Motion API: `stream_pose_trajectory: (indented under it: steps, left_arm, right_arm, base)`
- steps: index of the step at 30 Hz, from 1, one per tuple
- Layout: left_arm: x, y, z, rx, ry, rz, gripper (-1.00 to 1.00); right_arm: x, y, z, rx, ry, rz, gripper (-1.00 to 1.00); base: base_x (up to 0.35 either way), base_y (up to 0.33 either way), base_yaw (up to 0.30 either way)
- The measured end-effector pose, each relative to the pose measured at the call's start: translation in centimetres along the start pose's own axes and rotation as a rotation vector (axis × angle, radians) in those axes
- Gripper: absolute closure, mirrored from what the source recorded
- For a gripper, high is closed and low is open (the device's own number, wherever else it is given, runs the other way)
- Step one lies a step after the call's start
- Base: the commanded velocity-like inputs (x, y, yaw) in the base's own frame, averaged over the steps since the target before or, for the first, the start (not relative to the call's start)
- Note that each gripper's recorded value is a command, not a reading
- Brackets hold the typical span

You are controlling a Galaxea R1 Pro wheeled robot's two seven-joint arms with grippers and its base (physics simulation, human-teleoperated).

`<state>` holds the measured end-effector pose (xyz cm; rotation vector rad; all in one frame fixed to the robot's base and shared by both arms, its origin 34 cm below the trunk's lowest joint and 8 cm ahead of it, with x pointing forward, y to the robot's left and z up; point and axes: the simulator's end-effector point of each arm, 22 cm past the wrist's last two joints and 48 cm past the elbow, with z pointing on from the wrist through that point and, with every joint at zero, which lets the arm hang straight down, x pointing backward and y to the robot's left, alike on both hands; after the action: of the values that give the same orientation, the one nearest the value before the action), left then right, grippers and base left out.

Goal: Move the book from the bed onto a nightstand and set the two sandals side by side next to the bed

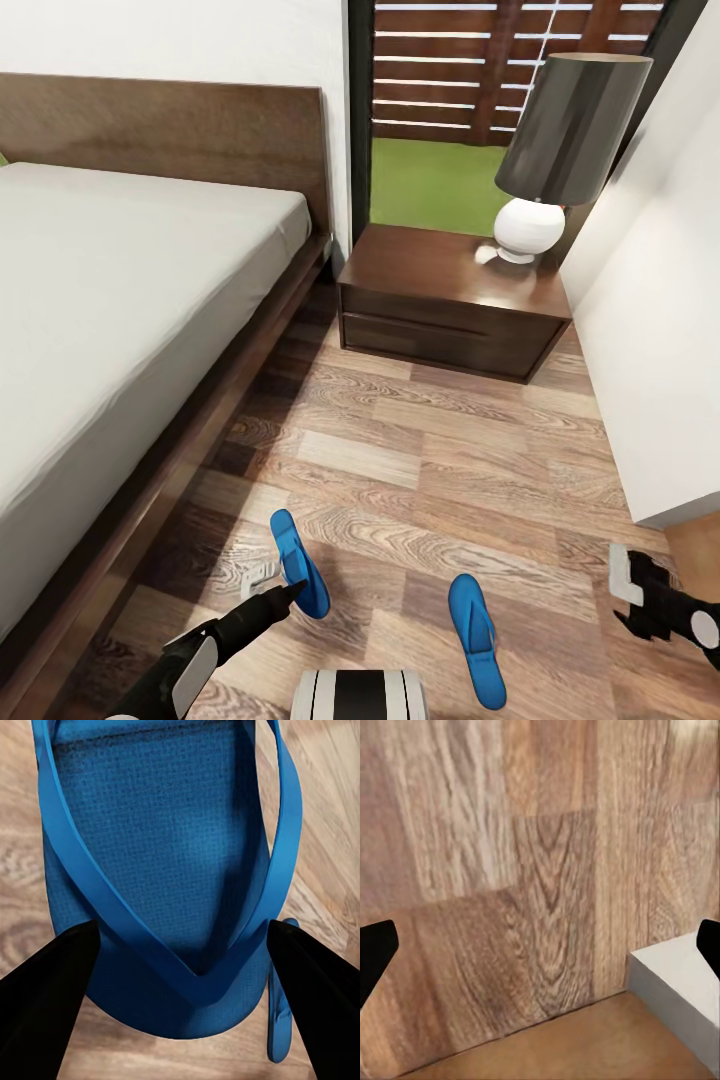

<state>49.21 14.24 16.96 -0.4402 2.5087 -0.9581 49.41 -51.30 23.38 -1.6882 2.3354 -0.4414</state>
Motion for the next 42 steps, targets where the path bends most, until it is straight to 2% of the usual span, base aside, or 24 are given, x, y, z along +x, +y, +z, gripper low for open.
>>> stream_pose_trajectory:
  steps: [1,4,5,6,8,10,11,13,14,16,19,22,23,24,27,38,42]
  left_arm:
    - [0.0,0.0,0.0,0.000,0.000,0.000,1.00]
    - [0.0,0.0,0.0,0.000,0.000,0.000,1.00]
    - [0.0,0.0,0.0,0.000,0.000,0.000,1.00]
    - [0.0,0.0,0.0,0.000,0.000,0.000,1.00]
    - [0.0,-0.1,0.0,0.001,0.000,0.000,1.00]
    - [0.0,-0.1,0.0,0.001,0.000,0.000,1.00]
    - [0.0,-0.1,0.0,0.001,0.000,0.000,1.00]
    - [0.0,-0.1,0.0,0.001,0.000,0.000,1.00]
    - [0.0,-0.1,0.0,0.001,0.000,0.000,1.00]
    - [0.0,-0.1,0.0,0.001,0.000,0.000,1.00]
    - [0.0,-0.1,0.0,0.001,0.000,0.000,1.00]
    - [0.1,-0.2,0.1,0.004,0.000,-0.001,1.00]
    - [0.2,-0.4,0.2,0.005,0.000,-0.002,1.00]
    - [0.2,-0.4,0.2,0.005,0.000,-0.002,1.00]
    - [0.2,-0.4,0.2,0.005,0.000,-0.003,1.00]
    - [0.2,-0.3,0.2,0.003,0.001,-0.004,1.00]
    - [0.3,-0.3,0.2,0.002,0.001,-0.004,1.00]
  right_arm:
    - [-1.0,0.1,0.0,-0.002,-0.001,-0.100,-1.00]
    - [-3.3,0.9,0.1,-0.015,-0.007,-0.289,-1.00]
    - [-3.8,1.1,0.2,-0.016,-0.008,-0.326,-1.00]
    - [-4.5,1.4,0.2,-0.018,-0.009,-0.396,-1.00]
    - [-5.6,2.4,0.3,-0.023,0.020,-0.628,-1.00]
    - [-5.6,2.7,0.3,-0.022,0.057,-0.787,-1.00]
    - [-5.5,2.7,0.4,-0.019,0.079,-0.884,-1.00]
    - [-5.5,2.7,0.3,-0.020,0.094,-0.991,-1.00]
    - [-5.5,2.6,0.3,-0.021,0.099,-1.014,-1.00]
    - [-5.2,2.3,0.3,-0.017,0.121,-1.092,-1.00]
    - [-4.9,1.8,0.2,-0.010,0.147,-1.161,-1.00]
    - [-4.4,0.9,0.1,0.003,0.191,-1.251,-1.00]
    - [-4.2,0.3,0.0,0.012,0.218,-1.302,-1.00]
    - [-4.1,0.2,0.0,0.014,0.227,-1.316,-1.00]
    - [-4.0,0.0,-0.1,0.017,0.240,-1.336,-1.00]
    - [-3.9,-0.4,-0.2,0.024,0.251,-1.347,-1.00]
    - [-4.9,-1.7,-0.4,0.057,0.250,-1.346,-1.00]
  base:
    - [0.000,0.000,0.000]
    - [0.000,0.000,0.000]
    - [0.000,0.000,0.000]
    - [0.000,0.000,0.000]
    - [0.000,0.000,0.000]
    - [0.000,0.000,0.000]
    - [0.000,0.000,0.000]
    - [0.000,0.000,0.000]
    - [0.000,0.000,0.000]
    - [0.000,0.000,0.000]
    - [0.000,0.000,0.000]
    - [0.000,0.000,0.000]
    - [0.000,0.000,0.000]
    - [0.000,0.000,0.000]
    - [0.000,0.000,0.000]
    - [0.000,0.000,0.000]
    - [0.000,0.000,0.000]
